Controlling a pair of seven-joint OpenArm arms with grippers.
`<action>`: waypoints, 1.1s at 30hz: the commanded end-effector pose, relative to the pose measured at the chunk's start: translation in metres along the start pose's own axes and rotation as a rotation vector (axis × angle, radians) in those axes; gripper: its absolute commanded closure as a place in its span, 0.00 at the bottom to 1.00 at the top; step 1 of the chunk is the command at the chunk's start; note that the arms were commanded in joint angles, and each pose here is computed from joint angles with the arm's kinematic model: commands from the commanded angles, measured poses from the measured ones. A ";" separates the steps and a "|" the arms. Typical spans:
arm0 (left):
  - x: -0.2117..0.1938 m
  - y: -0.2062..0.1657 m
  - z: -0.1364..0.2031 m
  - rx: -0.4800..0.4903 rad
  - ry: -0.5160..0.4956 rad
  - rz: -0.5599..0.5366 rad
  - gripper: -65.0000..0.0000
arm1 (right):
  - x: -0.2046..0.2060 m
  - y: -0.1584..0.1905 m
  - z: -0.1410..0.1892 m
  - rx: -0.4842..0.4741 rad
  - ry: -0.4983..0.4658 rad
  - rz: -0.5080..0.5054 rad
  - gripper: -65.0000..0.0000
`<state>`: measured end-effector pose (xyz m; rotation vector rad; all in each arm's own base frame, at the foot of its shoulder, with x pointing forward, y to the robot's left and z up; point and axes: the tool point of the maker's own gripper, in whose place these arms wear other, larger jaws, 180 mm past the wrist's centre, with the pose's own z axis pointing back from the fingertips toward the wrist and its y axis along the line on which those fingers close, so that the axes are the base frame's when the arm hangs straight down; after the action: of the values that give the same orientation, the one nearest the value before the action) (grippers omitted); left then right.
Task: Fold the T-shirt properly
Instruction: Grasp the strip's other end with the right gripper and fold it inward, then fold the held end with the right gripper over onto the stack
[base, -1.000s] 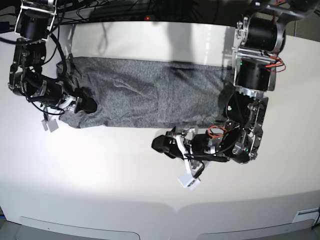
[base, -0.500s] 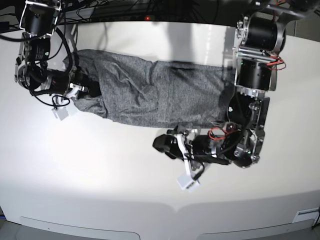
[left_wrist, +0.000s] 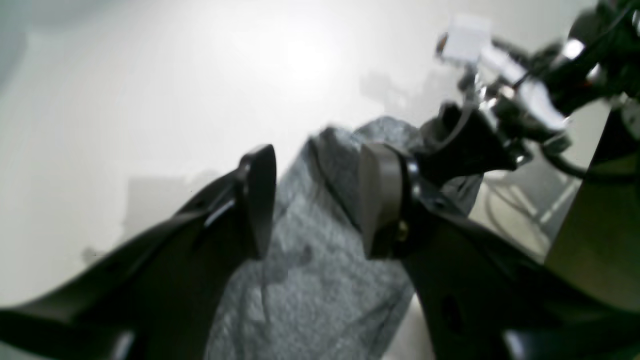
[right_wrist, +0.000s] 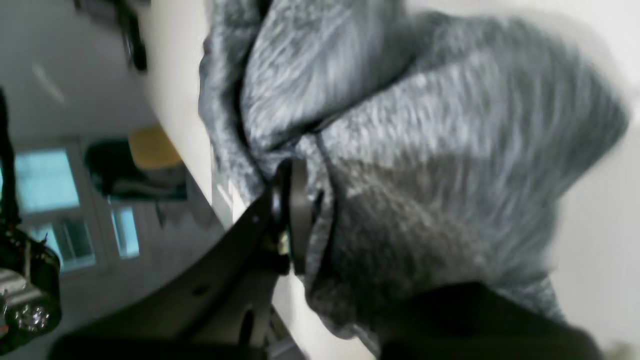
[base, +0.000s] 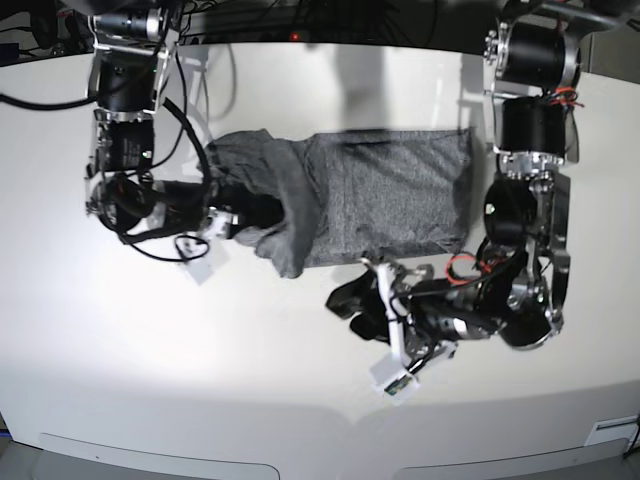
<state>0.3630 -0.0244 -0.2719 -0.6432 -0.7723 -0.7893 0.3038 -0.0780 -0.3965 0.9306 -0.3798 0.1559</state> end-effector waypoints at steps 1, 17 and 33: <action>0.022 0.000 0.006 -0.001 -0.061 -0.032 0.60 | 0.021 0.014 0.000 0.031 -0.028 0.055 1.00; 0.033 0.079 0.095 0.464 -0.019 -0.233 0.60 | 0.048 0.126 -0.081 0.262 0.019 0.203 1.00; 0.035 0.097 0.139 0.629 0.005 -0.267 0.60 | 0.060 0.156 -0.112 0.249 -0.039 0.258 1.00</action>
<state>0.4038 0.1198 -0.2057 0.0193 -0.9935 -0.7308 0.3298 0.0969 -0.3380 1.0921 -0.4648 0.4180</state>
